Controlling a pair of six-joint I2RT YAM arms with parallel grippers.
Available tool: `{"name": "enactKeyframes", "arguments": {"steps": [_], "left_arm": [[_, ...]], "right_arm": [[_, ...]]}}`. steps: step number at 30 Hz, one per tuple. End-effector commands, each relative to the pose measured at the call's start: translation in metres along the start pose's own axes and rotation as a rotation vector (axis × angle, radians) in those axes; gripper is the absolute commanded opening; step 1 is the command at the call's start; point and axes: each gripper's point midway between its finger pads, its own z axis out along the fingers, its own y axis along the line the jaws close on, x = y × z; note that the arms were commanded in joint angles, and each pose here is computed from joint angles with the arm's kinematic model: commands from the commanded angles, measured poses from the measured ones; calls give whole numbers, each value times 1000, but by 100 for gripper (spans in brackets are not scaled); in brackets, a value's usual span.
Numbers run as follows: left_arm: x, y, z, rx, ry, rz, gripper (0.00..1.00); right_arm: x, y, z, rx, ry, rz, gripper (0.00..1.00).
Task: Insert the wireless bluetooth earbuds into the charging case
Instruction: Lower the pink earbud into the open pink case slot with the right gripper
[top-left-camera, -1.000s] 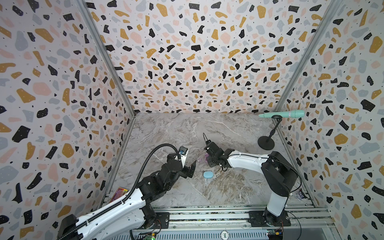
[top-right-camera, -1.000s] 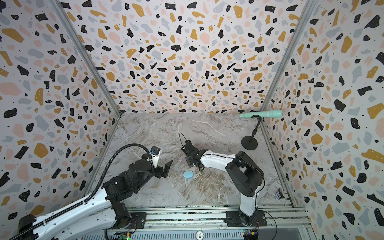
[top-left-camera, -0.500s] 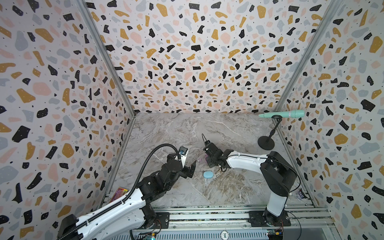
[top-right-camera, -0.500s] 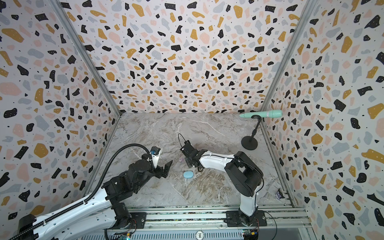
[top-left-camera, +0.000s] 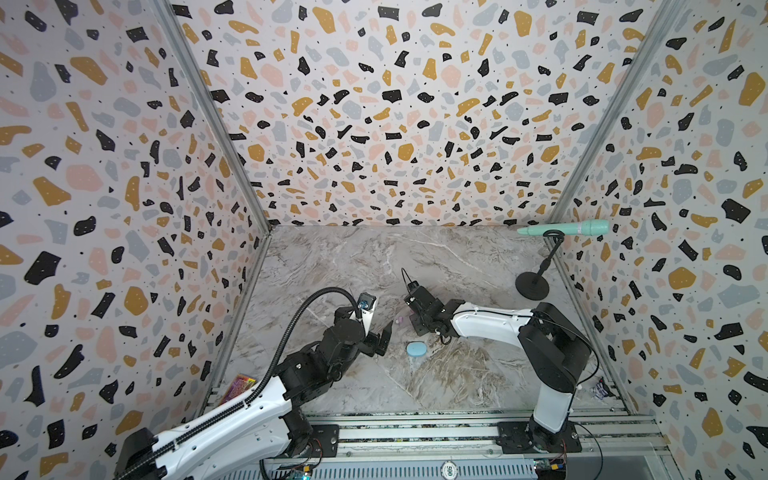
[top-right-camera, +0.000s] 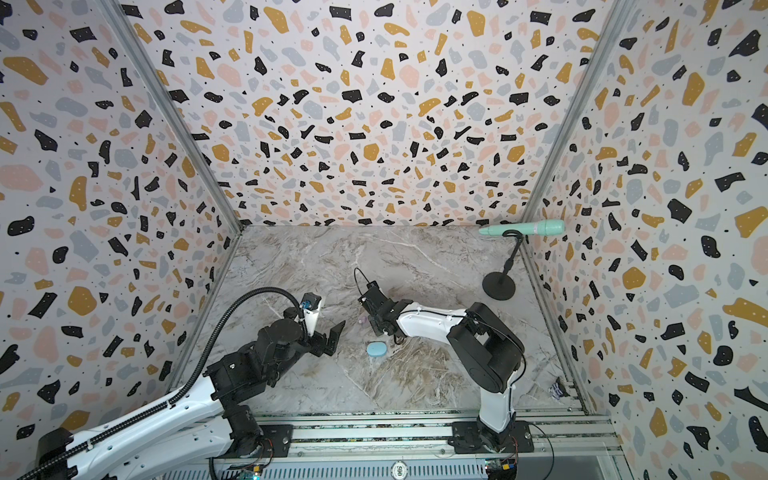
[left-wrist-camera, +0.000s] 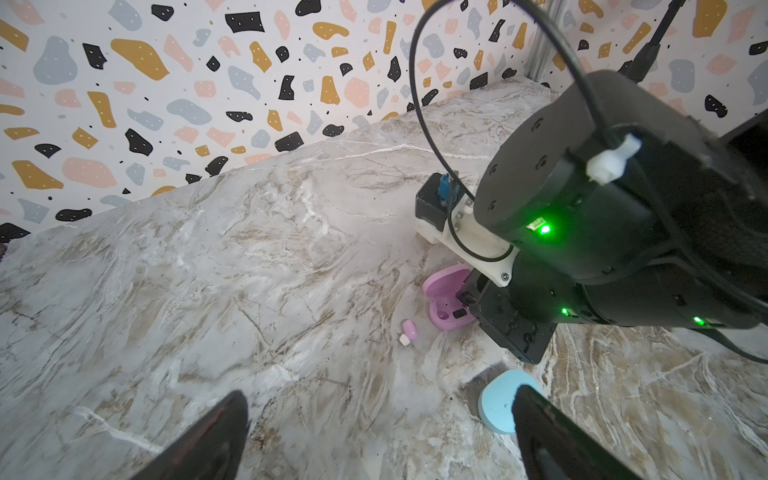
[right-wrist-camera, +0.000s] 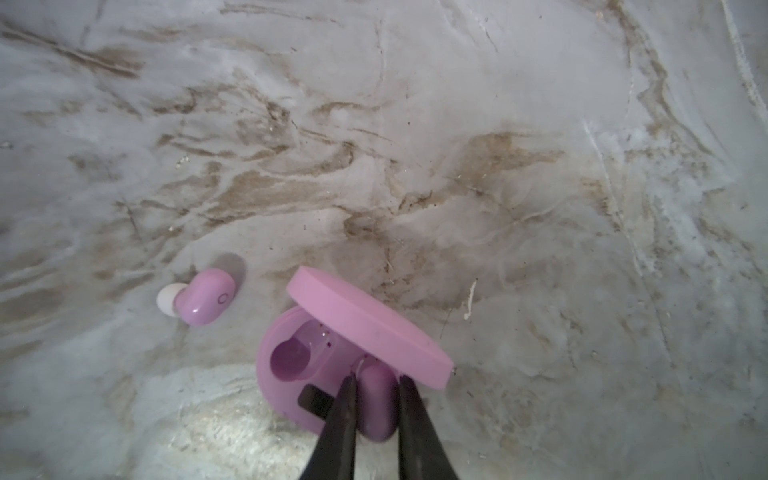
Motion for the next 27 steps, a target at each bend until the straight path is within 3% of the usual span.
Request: {"name": "enactKeyframes", "arguments": {"steps": [1, 27], "left_arm": [[-5, -3, 0, 10, -28, -11, 100], [-4, -3, 1, 11, -24, -7, 100]], "right_arm": [[-6, -1, -3, 19, -14, -5, 18], [4, -2, 3, 40, 2, -19, 18]]}}
